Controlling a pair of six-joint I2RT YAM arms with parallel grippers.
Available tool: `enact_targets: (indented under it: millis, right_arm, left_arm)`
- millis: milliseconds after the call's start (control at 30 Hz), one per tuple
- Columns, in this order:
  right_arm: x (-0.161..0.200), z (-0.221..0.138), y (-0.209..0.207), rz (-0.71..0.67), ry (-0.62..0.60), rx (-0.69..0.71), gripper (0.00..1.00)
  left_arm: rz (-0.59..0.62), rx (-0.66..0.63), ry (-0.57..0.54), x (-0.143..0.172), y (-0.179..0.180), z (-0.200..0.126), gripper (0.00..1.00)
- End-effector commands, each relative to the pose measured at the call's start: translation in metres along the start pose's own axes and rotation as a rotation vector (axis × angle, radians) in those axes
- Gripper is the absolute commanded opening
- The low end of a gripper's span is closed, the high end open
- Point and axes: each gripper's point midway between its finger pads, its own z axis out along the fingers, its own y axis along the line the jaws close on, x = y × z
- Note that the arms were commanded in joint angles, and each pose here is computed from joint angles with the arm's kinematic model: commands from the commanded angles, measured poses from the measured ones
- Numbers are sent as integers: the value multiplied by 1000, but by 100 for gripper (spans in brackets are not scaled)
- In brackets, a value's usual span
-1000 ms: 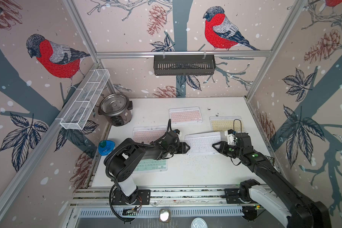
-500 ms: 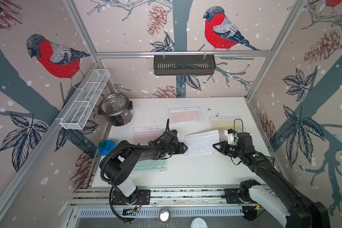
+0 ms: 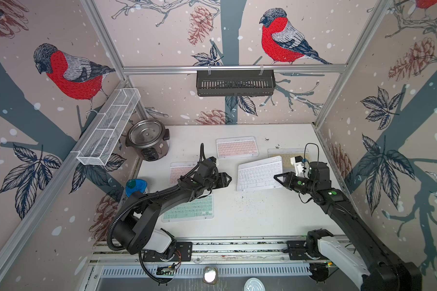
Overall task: Stack the numeric keypads
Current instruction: Pick up the numeric keypad from the center of the board, then place the numeric keypad at the numeric keypad.
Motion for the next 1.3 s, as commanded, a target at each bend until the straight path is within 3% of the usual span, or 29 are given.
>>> enact_targets:
  millis: [0,500,867,1267]
  right_arm:
    - [-27,-2,31,-88,-58,-110,6]
    - [-108,42,56,-209,-125,-254,6]
    - [-150,128,31,-221,12,-274,6]
    - [-155,200,2,-160,124,-293,6]
  left_arm:
    - [7,-49,-22,-3,10,-9,62]
    - [-90,-179,-113,-25,56,-36,64]
    - [-99,-221,-146,-28,74,-47,65]
    - [-112,-266,-123,-25,91,-45,66]
